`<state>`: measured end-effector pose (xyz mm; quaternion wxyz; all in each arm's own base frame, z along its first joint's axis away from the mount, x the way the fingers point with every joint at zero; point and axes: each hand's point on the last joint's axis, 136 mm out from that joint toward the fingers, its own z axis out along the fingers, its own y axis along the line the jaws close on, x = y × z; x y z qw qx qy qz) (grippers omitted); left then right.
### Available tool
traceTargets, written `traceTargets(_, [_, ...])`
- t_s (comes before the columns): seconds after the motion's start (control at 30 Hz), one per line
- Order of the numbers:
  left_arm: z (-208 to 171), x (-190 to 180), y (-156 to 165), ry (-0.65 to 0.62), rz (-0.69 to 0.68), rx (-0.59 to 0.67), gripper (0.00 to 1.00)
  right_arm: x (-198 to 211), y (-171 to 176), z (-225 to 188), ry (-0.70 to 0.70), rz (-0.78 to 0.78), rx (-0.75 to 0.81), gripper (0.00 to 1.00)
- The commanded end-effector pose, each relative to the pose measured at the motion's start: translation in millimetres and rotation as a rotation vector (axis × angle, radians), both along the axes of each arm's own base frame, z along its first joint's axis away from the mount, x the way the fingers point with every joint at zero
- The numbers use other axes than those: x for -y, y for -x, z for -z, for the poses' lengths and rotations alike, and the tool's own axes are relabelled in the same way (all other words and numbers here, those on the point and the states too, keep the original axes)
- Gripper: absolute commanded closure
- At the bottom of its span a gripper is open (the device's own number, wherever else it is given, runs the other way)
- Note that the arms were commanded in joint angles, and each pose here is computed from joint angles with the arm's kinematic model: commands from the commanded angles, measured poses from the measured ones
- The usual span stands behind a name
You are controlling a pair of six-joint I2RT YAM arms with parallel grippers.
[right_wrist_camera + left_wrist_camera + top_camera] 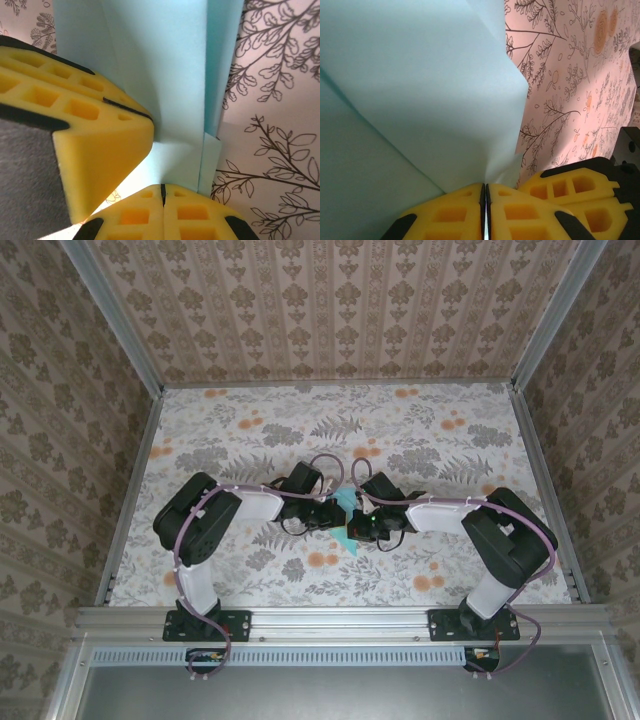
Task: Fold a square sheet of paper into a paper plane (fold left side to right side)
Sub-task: Fourth fold the wing at the center of the table.
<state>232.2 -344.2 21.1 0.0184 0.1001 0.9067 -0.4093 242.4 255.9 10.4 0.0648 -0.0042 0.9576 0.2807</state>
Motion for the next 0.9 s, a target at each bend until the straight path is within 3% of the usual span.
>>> traceTargets(0.0, [27.0,-14.2,-9.9,-0.103,-0.052,-0.002,0.9,53.8,43.6,51.7,0.273,0.006,-0.159,1.0])
traceTargets(0.87, [17.4,-33.8,-65.6,-0.132,-0.095,0.065,0.9,56.9,48.9,54.3,0.283,-0.003,-0.173,1.0])
